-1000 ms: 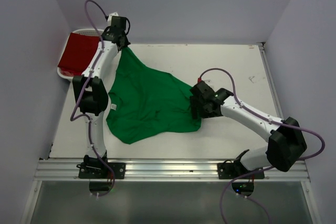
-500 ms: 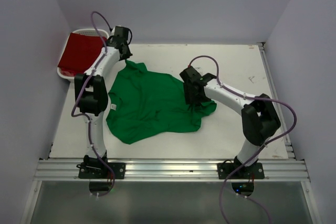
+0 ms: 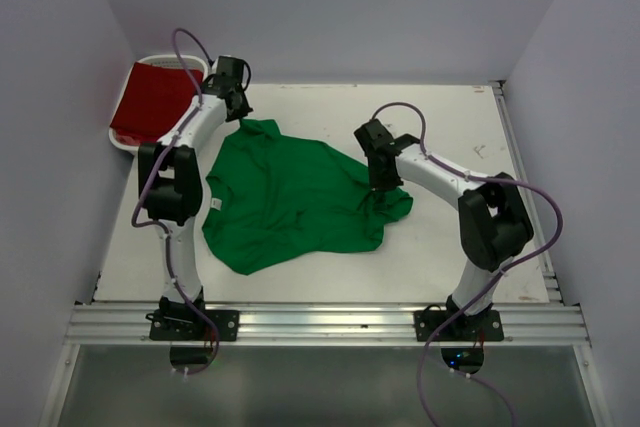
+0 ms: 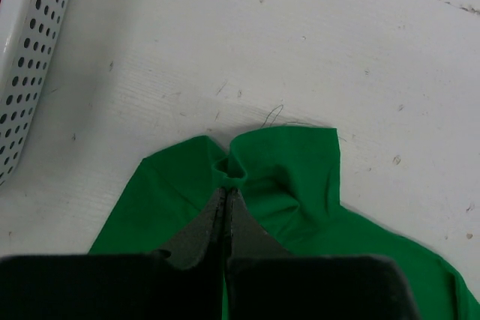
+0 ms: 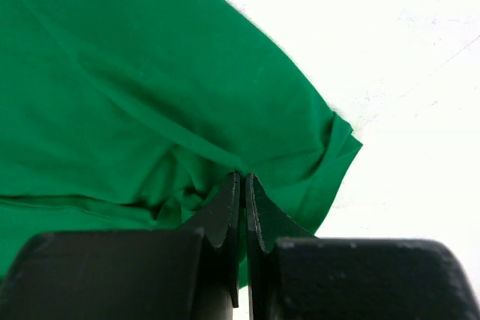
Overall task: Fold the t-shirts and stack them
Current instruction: Flatten out the tshirt
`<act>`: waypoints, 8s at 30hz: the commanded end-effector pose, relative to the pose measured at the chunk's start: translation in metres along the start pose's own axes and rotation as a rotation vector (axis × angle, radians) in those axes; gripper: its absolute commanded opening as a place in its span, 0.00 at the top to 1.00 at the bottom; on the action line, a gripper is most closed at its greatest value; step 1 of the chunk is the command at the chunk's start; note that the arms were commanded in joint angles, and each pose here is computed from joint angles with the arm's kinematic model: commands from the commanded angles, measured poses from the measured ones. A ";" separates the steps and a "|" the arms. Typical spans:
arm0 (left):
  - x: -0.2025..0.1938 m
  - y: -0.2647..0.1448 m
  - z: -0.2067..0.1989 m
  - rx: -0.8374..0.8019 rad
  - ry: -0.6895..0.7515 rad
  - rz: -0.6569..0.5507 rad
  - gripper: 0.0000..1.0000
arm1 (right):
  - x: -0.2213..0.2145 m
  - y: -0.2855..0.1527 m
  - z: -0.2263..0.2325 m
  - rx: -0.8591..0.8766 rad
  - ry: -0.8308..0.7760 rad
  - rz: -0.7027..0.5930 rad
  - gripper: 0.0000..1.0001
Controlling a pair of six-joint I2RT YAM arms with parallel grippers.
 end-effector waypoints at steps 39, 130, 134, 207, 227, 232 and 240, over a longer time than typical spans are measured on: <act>0.018 -0.652 0.078 -1.215 0.158 -1.015 1.00 | -0.005 -0.464 -0.138 0.462 0.184 -1.375 1.00; 0.101 -0.217 0.001 -0.520 0.167 -0.510 1.00 | 0.152 -0.153 -0.163 -0.404 0.214 -0.547 1.00; 0.090 -0.182 -0.004 -0.501 0.172 -0.466 1.00 | 0.156 -0.113 -0.155 -0.428 0.204 -0.487 1.00; -0.172 -0.014 0.013 -0.138 0.168 0.012 1.00 | 0.025 0.080 -0.076 -0.059 0.287 -0.044 1.00; -0.288 -0.083 0.103 0.072 0.218 0.394 1.00 | -0.087 0.043 -0.065 -0.116 0.184 0.218 1.00; -0.291 -0.098 0.111 0.075 0.220 0.389 1.00 | -0.093 0.033 -0.061 -0.106 0.183 0.217 1.00; -0.214 -0.155 0.065 -0.104 0.162 0.145 0.43 | -0.053 -0.013 -0.057 -0.045 0.199 -0.016 0.46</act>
Point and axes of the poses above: each gripper's point midway between its finger pads, its own y axis out along the fingers, its own z axis along the line the jaws close on, x = y × z, the point moved 1 cm from there along -y, back along the fingers, and after that the axes turned 9 degrees about -y, right-handed, at the moved point
